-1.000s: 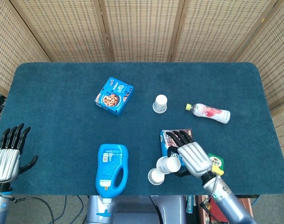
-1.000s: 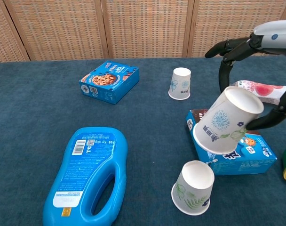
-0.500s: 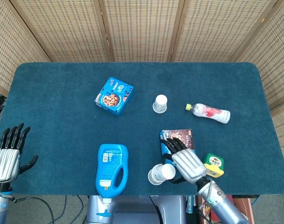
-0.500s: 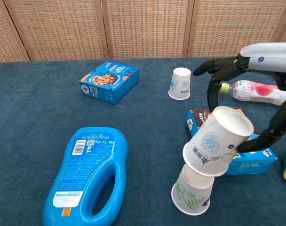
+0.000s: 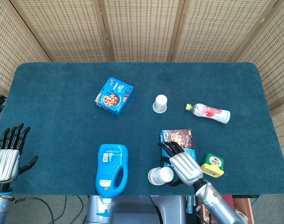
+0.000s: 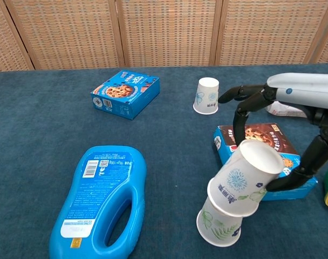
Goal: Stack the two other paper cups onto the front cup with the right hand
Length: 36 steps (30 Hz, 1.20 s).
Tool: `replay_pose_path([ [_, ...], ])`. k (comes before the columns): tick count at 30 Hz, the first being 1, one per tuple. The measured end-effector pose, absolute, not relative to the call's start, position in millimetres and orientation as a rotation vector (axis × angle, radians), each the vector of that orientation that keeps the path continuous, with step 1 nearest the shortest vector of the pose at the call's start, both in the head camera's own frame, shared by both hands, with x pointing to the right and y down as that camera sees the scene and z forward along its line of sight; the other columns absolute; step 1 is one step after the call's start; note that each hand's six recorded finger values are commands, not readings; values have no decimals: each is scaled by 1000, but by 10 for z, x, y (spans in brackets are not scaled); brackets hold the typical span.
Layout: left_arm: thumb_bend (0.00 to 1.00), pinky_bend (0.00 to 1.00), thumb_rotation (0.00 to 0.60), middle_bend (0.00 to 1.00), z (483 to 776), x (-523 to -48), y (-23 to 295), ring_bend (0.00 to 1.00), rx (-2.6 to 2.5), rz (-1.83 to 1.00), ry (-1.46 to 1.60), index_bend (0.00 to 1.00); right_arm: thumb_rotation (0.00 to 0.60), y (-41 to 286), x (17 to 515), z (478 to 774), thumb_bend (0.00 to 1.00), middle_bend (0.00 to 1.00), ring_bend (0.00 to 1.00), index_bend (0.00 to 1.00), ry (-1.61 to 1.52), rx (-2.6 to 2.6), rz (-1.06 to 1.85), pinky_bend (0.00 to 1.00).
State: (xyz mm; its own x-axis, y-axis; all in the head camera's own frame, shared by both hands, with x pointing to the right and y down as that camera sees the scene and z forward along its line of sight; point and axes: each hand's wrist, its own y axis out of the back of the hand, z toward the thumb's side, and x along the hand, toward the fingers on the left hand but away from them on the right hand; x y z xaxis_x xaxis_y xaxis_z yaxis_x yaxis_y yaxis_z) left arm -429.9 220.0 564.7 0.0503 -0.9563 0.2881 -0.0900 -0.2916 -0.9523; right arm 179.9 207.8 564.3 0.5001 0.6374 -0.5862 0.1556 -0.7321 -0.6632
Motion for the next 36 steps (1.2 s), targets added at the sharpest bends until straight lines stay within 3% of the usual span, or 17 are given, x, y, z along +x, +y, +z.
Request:
replay_pose_path([
  [31,272,0,600,0,5645,-4286,2197,0,-1519,-1342,1101,0,600,2168,1742,5784,129,106,0,520,-650,-2211,1175,24],
  [36,271,0,600,0,5642,-4292,2198,0,-1519,-1343,1103,0,600,2200,1716,5794,129,3,0,371,-641,-2225,1176,23],
])
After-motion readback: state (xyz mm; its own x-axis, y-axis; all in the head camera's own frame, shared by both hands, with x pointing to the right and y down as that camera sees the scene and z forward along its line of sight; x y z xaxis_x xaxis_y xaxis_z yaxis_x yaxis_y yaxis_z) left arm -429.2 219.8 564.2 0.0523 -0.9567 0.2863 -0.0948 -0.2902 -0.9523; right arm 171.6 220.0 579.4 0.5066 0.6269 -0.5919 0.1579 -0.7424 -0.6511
